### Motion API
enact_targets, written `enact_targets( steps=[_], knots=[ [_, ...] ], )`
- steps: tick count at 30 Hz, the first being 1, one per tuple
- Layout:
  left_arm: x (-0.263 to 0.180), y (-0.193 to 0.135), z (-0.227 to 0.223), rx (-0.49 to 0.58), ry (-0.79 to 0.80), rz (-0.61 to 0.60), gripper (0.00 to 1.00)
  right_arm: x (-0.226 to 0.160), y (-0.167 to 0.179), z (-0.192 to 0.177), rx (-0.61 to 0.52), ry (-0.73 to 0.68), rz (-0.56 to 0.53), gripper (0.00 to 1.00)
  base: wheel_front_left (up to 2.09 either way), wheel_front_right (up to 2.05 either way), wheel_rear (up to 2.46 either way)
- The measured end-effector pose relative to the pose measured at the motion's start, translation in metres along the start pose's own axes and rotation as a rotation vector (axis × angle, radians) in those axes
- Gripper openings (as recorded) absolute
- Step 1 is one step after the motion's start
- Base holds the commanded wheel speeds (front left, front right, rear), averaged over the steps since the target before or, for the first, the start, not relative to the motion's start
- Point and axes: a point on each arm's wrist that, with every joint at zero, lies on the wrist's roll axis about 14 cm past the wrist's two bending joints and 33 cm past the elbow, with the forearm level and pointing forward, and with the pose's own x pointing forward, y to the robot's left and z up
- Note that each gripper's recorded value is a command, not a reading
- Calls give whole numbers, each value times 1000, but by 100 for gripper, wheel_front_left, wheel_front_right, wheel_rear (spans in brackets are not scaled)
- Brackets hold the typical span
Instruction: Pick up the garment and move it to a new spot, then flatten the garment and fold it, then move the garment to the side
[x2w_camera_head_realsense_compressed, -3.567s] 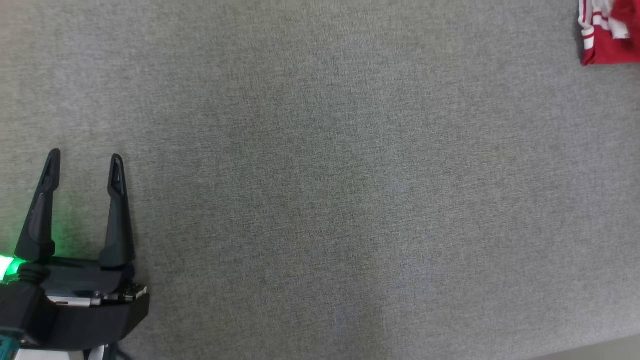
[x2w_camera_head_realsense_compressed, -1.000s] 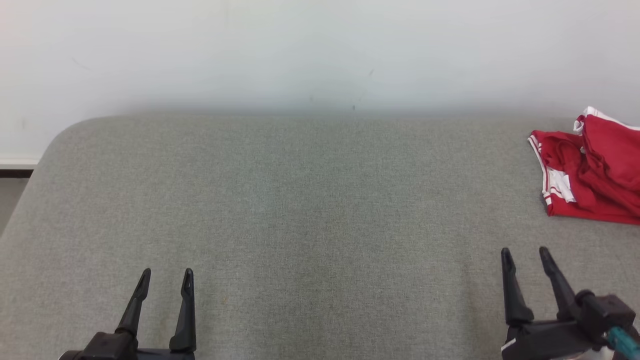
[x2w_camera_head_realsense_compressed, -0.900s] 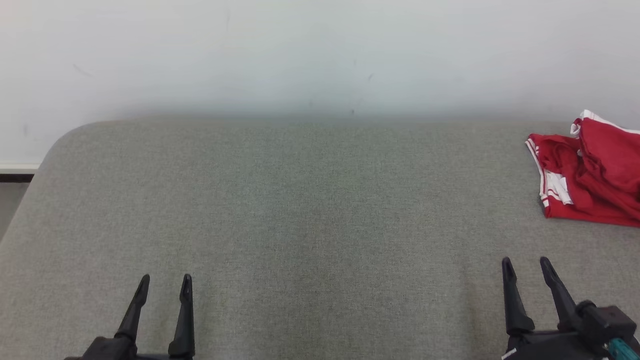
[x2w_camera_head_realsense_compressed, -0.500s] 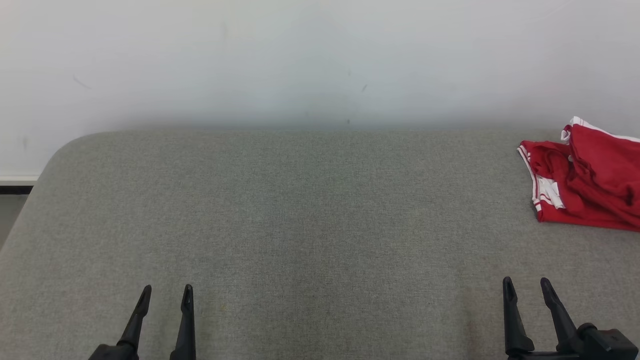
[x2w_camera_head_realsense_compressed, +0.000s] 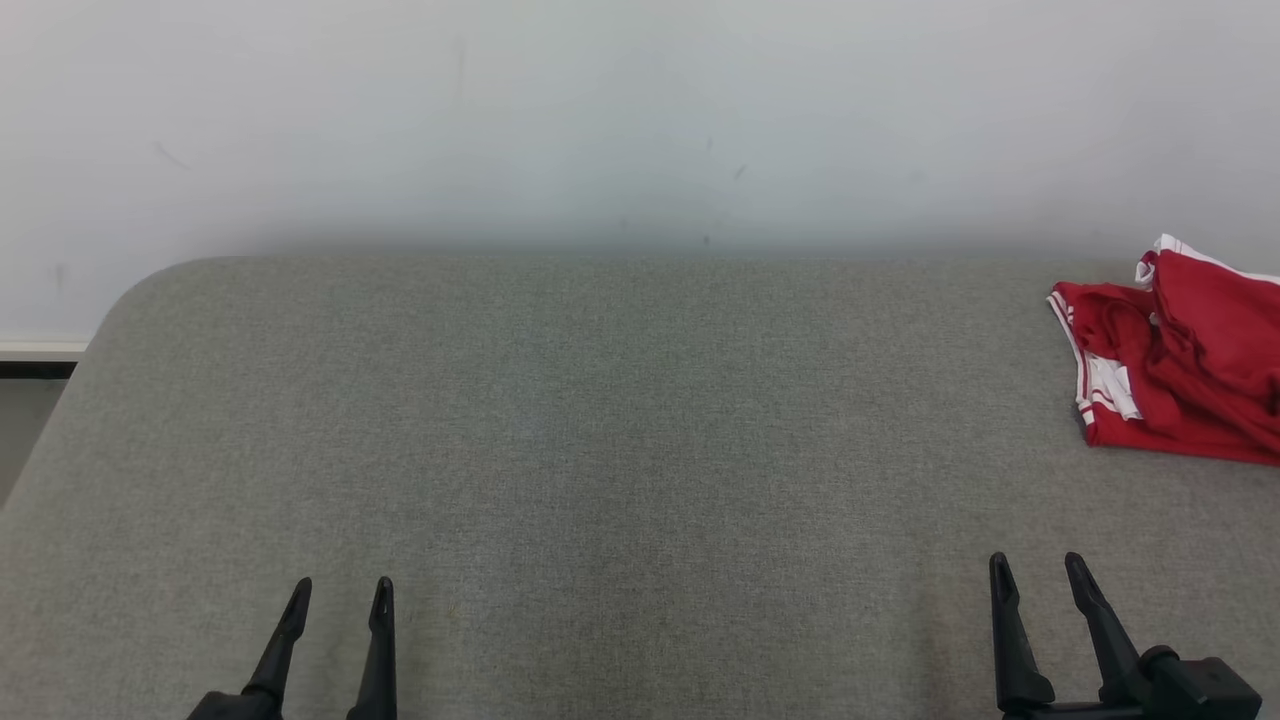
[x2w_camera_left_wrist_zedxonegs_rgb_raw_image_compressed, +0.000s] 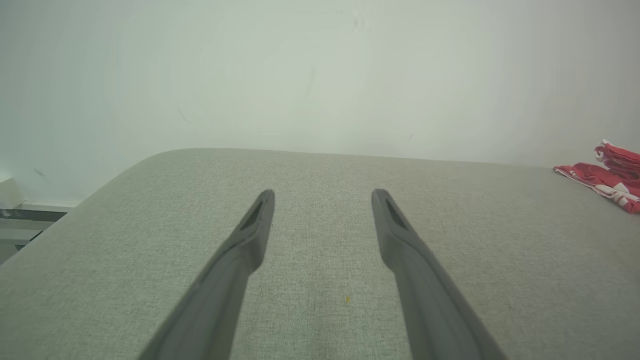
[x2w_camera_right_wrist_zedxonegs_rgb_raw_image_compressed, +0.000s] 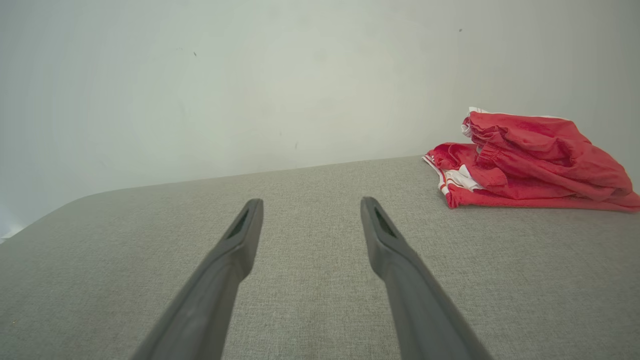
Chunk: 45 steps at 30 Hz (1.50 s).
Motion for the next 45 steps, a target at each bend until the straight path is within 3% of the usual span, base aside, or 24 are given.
enact_targets(
  steps=[4, 5, 10, 24, 45],
  knots=[
    [0, 3, 1, -6, -4, 10, 100, 0, 1, -1, 0, 2, 3, 100, 0, 0, 0],
    [0, 3, 0, -7, 0, 10, 0, 0, 1, -3, 1, 8, 2, 0, 0, 0, 0],
    [-8, 3, -19, -22, 63, 19, 0, -8, -2, -22, 19, 69, -14, 0, 0, 0, 0],
    [-6, 14, -23, -295, 83, 102, 0, -5, -15, -22, 277, 80, -95, 0, 0, 0, 0],
    [3, 22, -22, -599, 79, 161, 0, 3, -25, -18, 572, 68, -154, 0, 0, 0, 0]
  ],
)
